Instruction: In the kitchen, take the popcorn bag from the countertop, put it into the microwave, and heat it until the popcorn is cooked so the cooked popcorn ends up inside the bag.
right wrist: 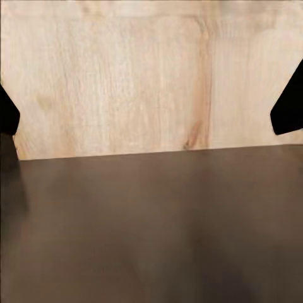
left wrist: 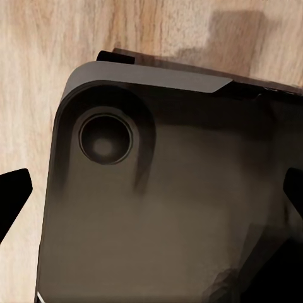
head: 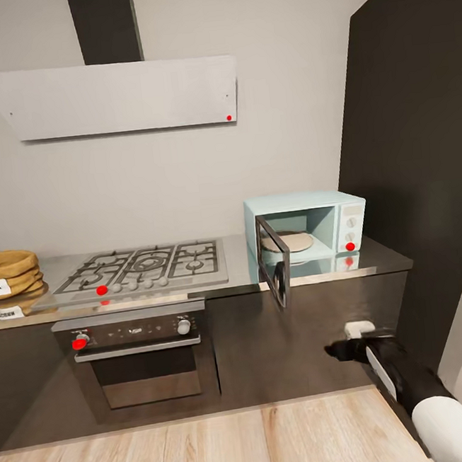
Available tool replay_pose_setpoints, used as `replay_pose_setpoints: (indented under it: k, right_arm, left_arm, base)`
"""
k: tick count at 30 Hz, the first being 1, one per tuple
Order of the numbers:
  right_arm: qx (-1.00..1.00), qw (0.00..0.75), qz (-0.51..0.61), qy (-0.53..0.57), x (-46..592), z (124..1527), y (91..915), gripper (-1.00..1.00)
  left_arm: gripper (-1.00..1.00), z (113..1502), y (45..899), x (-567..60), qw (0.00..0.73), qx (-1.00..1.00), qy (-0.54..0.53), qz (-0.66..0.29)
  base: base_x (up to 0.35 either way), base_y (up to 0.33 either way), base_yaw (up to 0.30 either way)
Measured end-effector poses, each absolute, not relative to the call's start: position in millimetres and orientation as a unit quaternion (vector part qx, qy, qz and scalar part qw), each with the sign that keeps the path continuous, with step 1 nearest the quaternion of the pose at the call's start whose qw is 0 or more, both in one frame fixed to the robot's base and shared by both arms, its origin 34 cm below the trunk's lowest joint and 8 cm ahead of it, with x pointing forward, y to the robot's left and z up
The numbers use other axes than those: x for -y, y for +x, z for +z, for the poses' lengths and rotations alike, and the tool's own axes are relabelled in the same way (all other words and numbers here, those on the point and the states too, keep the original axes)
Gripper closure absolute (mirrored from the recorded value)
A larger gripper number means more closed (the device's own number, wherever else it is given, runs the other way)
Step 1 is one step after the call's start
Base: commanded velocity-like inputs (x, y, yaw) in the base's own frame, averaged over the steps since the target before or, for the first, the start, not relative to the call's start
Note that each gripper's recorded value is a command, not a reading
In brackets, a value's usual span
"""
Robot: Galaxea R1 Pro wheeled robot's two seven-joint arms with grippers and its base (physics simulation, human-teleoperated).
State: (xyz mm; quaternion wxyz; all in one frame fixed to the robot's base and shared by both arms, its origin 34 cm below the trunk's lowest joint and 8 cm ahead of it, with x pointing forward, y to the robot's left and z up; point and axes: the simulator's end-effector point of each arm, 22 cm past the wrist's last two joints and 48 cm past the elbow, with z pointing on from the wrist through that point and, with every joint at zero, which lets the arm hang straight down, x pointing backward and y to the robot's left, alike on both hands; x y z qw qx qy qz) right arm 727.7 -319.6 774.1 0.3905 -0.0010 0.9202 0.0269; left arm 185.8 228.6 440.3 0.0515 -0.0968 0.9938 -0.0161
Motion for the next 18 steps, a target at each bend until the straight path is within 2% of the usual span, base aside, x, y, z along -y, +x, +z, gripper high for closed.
replay_pose_setpoints:
  k: [6, 11, 14, 18]
  right_arm:
    - [-0.959, 0.284, 0.018, 0.009, 353, 633, 631, -1.0]
    - [-0.964, 0.266, 0.018, -0.017, 345, 567, 551, -1.0]
    - [-0.979, 0.199, 0.022, -0.034, 335, 495, 408, -1.0]
    - [-0.988, 0.148, 0.042, -0.033, 307, 459, 278, -1.0]
  left_arm:
    - [-1.0, 440, 186, -228, 0.052, -0.994, -0.097, -0.016]
    - [-1.0, 440, 186, -229, 0.051, -0.994, -0.097, -0.016]
    - [-1.0, 440, 185, -229, 0.051, -0.994, -0.097, -0.016]
    - [-1.0, 440, 186, -229, 0.052, -0.994, -0.097, -0.016]
  base:
    - [0.0, 0.0, 0.0]
    - [0.0, 0.0, 0.0]
    - [0.0, 0.0, 0.0]
    - [0.0, 0.0, 0.0]
